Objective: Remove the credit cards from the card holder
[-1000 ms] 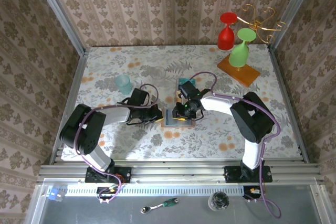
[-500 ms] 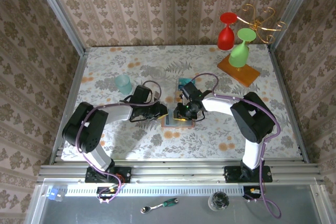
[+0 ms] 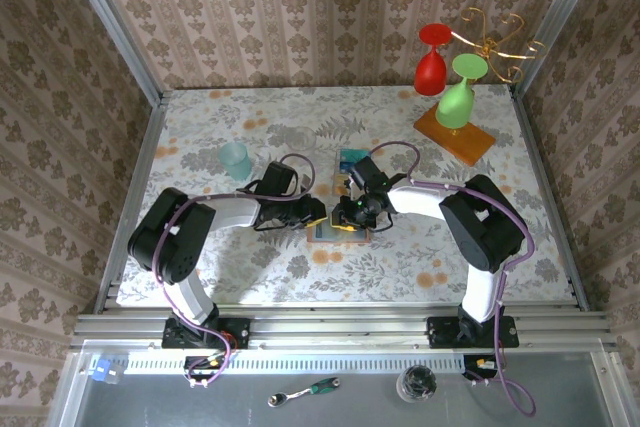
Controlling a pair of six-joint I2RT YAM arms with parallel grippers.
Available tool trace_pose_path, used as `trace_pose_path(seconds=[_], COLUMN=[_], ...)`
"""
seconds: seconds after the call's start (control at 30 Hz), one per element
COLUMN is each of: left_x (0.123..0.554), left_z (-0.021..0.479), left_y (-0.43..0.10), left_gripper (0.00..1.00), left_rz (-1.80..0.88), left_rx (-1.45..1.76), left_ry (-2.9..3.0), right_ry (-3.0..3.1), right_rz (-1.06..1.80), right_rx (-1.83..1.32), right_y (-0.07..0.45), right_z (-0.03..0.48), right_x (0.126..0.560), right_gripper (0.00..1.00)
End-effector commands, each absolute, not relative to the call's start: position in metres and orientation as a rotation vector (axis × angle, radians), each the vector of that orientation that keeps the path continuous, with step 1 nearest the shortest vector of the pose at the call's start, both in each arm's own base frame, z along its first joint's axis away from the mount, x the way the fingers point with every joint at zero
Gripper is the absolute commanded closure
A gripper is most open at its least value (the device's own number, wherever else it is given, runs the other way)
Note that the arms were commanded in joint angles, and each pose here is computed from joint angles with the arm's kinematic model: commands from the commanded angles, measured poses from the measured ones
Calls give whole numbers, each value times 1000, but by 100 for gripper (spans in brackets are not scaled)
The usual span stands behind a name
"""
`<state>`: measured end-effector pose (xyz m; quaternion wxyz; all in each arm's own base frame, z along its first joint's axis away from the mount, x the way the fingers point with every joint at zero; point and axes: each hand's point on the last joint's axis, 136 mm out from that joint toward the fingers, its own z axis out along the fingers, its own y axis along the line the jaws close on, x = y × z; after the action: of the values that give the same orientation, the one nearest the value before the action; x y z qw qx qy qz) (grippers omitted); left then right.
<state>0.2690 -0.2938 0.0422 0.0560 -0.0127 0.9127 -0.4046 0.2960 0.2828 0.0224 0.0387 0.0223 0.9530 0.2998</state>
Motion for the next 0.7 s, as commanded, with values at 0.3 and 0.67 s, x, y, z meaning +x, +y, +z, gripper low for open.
trace_pose_path(seconds=[0.3, 0.67], left_x=[270, 269], left_z=[44, 44], left_y=[-286, -304], left_gripper=[70, 73], left_rz=[-1108, -1195], left_rx=[-63, -34], left_ry=[2802, 2788], right_ry=[2923, 2922], right_rz=[941, 971], right_rx=[107, 111], right_y=[276, 278], right_z=[21, 19], right_x=[291, 290], right_gripper=[72, 72])
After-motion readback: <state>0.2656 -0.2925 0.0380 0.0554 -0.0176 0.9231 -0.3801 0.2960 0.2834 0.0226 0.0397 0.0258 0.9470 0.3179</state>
